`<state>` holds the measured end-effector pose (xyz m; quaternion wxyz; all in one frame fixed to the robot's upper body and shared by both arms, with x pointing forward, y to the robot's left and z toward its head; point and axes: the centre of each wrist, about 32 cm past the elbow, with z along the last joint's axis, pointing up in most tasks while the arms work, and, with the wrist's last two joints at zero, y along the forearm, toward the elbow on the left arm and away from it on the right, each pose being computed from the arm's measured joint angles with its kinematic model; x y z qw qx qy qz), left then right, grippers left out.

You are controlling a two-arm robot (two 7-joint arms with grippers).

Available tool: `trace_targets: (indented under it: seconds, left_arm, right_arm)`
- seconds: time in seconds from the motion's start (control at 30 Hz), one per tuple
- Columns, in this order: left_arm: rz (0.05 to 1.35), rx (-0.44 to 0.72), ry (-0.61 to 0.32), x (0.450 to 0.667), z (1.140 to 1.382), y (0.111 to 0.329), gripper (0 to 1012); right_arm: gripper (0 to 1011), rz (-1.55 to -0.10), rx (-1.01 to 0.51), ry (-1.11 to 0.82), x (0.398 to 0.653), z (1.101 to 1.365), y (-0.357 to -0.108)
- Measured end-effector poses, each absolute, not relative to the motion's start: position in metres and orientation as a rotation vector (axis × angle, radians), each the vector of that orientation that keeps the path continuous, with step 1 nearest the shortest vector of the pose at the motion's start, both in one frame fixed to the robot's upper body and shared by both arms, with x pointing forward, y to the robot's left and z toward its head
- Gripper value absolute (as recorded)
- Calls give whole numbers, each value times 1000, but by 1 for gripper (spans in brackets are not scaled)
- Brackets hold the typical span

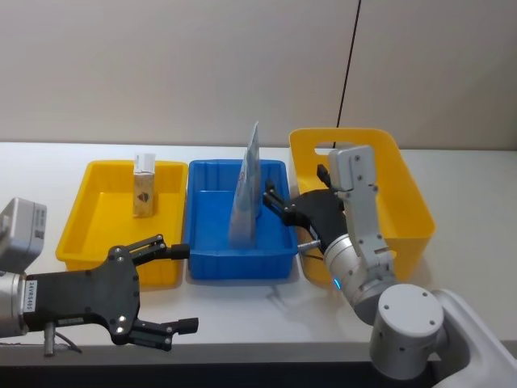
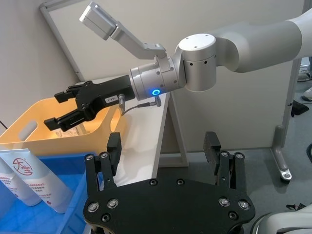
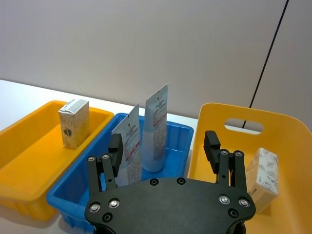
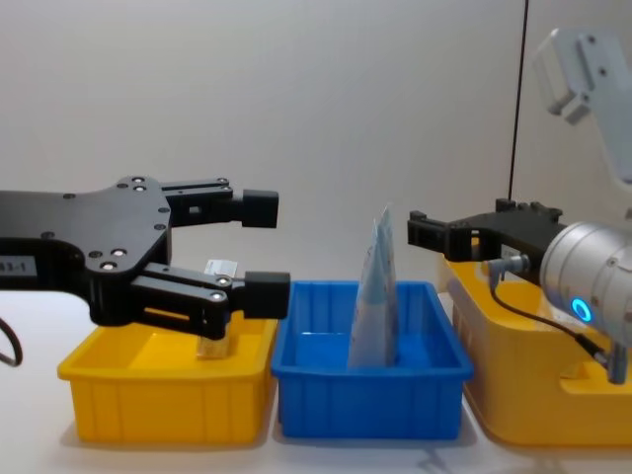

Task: Bimanual collaborative sorting of washing and personal care products

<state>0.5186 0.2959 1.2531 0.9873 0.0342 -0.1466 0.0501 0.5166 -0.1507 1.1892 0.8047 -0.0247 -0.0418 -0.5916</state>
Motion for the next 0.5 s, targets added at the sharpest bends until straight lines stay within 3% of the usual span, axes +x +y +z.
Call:
trace_targets:
  seconds: [0.5]
  left_arm:
    - [101,69,-295,519,1253,296,1001]
  right_arm:
    - [1003,-1226,-48,-109,520,1189,-137]
